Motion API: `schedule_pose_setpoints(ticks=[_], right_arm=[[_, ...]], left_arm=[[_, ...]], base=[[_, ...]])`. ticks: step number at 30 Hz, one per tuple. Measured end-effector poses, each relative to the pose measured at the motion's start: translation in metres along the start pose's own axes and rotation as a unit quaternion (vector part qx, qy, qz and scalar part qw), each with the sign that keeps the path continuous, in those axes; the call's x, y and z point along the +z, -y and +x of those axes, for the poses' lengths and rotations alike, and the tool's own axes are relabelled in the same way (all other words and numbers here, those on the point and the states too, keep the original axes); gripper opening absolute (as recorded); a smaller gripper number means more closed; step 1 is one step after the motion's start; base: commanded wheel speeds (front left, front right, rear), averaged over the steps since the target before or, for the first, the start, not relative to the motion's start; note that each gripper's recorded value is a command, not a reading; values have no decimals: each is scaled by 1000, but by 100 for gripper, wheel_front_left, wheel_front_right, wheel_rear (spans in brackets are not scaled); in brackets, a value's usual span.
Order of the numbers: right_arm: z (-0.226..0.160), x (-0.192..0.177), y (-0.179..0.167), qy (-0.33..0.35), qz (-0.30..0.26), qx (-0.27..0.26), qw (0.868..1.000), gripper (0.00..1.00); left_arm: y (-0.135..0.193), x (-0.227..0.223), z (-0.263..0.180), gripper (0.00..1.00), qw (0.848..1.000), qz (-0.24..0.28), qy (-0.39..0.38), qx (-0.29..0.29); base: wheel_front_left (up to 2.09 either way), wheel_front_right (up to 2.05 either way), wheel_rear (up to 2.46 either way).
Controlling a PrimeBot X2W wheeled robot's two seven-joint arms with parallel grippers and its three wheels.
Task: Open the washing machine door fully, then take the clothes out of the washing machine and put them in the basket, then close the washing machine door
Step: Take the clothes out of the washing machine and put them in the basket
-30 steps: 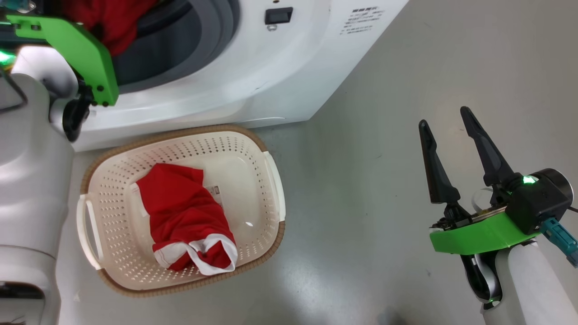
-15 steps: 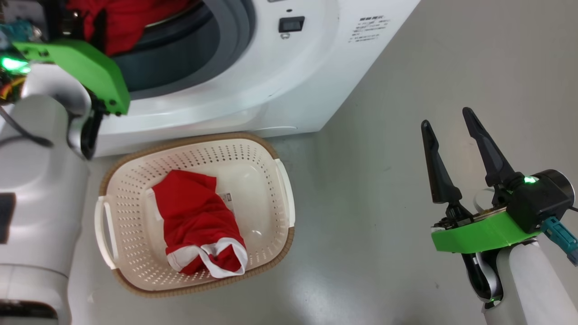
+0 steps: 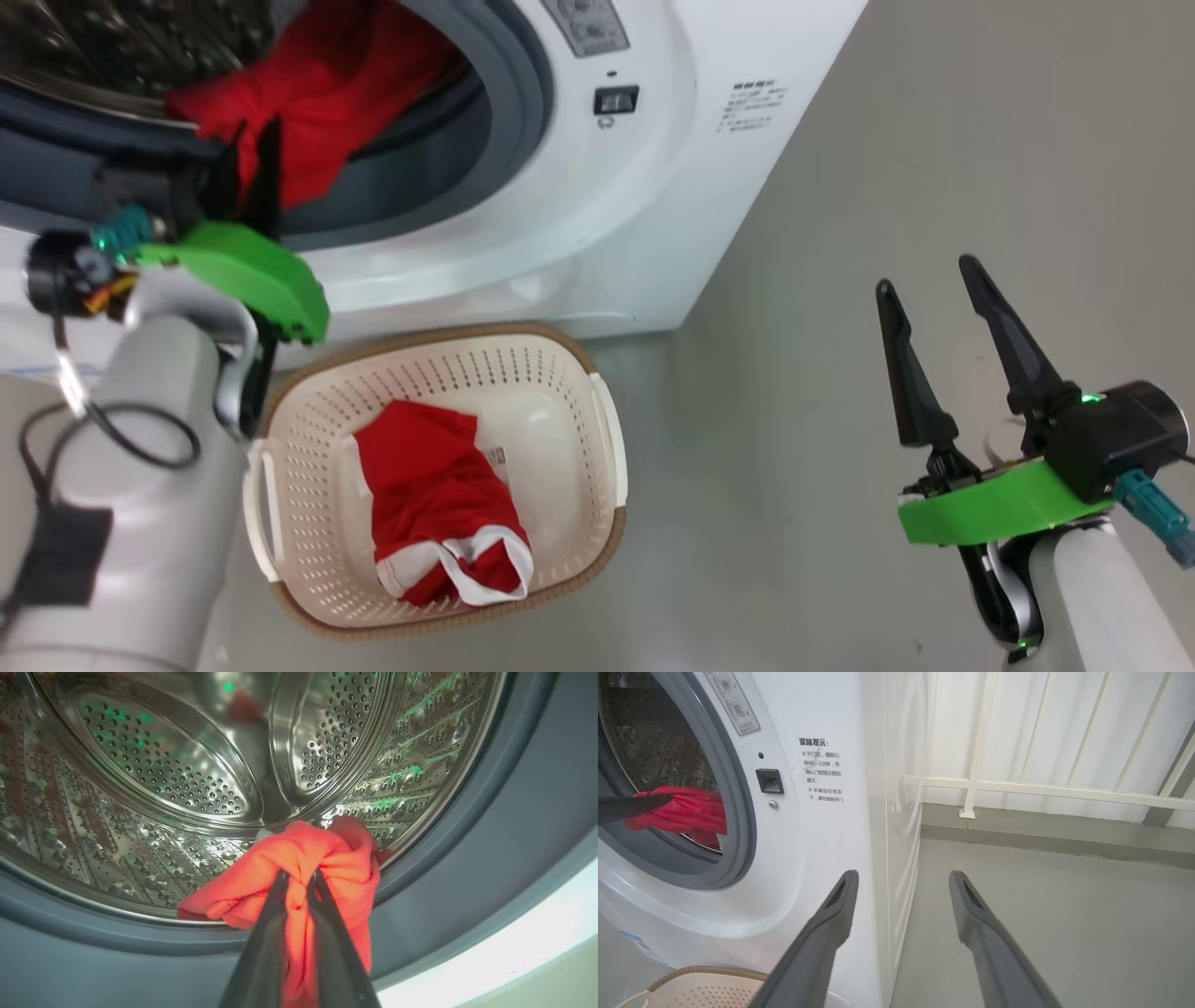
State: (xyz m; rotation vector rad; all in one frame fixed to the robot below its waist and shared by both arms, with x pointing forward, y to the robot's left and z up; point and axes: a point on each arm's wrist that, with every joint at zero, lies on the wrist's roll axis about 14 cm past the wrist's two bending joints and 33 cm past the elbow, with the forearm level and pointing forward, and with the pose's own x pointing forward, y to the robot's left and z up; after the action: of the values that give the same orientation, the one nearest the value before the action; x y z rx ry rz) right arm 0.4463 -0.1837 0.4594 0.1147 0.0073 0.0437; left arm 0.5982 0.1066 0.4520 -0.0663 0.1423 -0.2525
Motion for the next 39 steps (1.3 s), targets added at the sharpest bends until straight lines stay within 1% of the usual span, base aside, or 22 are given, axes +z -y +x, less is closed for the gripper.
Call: schedule_pose_setpoints(ticks=[5, 10, 17, 26, 39], right_arm=[[-10, 8, -2, 6, 1, 1, 1000, 100], [-18, 18, -8, 17, 3, 7, 1000, 100], [-28, 31, -12, 32, 5, 11, 999, 100], [-32, 42, -18, 47, 6, 18, 999, 100], [-51, 53, -11, 58, 5, 7, 998, 100]], left_arm=[[10, 11, -24, 0, 1000, -5, 26, 0], [13, 20, -52, 0, 999, -10, 50, 8], [19, 23, -91, 0, 998, -15, 65, 14], [26, 32, -122, 0, 996, -14, 88, 19], [32, 38, -172, 0, 994, -25, 101, 45]], base=[[0, 0, 0], [0, 0, 0], [0, 0, 0], [0, 0, 0], [0, 0, 0]])
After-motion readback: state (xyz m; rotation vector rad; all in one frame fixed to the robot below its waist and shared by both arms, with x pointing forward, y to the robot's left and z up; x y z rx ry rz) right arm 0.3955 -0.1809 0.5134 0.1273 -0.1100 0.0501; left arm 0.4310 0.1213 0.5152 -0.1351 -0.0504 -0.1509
